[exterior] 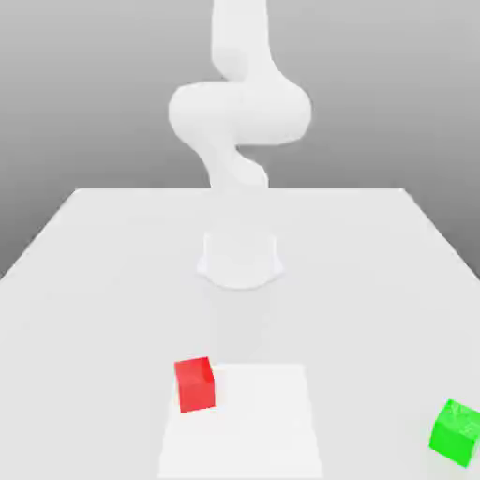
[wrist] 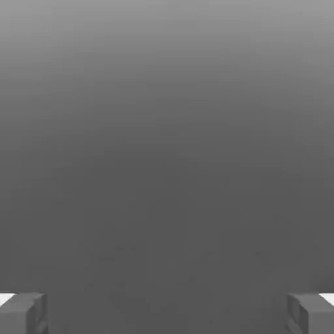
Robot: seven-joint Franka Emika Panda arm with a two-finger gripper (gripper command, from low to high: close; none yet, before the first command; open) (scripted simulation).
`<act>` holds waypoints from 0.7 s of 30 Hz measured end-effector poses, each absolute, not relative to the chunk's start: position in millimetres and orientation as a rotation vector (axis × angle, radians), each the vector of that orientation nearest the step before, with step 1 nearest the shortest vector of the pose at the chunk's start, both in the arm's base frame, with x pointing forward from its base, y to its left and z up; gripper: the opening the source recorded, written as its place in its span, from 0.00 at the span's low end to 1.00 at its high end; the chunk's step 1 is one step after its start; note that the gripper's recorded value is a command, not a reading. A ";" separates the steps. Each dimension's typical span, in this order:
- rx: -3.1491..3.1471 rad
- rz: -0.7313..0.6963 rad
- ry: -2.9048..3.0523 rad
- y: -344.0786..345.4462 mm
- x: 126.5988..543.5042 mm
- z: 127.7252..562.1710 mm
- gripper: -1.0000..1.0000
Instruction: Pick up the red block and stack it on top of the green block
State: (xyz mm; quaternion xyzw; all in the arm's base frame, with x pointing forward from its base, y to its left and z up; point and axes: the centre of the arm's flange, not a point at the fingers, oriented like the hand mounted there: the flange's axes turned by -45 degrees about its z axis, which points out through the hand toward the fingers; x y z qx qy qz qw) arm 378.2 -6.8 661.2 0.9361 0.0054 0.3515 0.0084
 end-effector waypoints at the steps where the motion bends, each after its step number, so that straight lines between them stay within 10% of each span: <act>1: 2.938 1.037 0.036 -10.3 391.5 636.5 0.50; 10: 3.033 0.515 0.206 -43.5 438.4 412.3 0.50; 21: 3.117 0.008 0.385 -64.1 374.0 193.2 0.50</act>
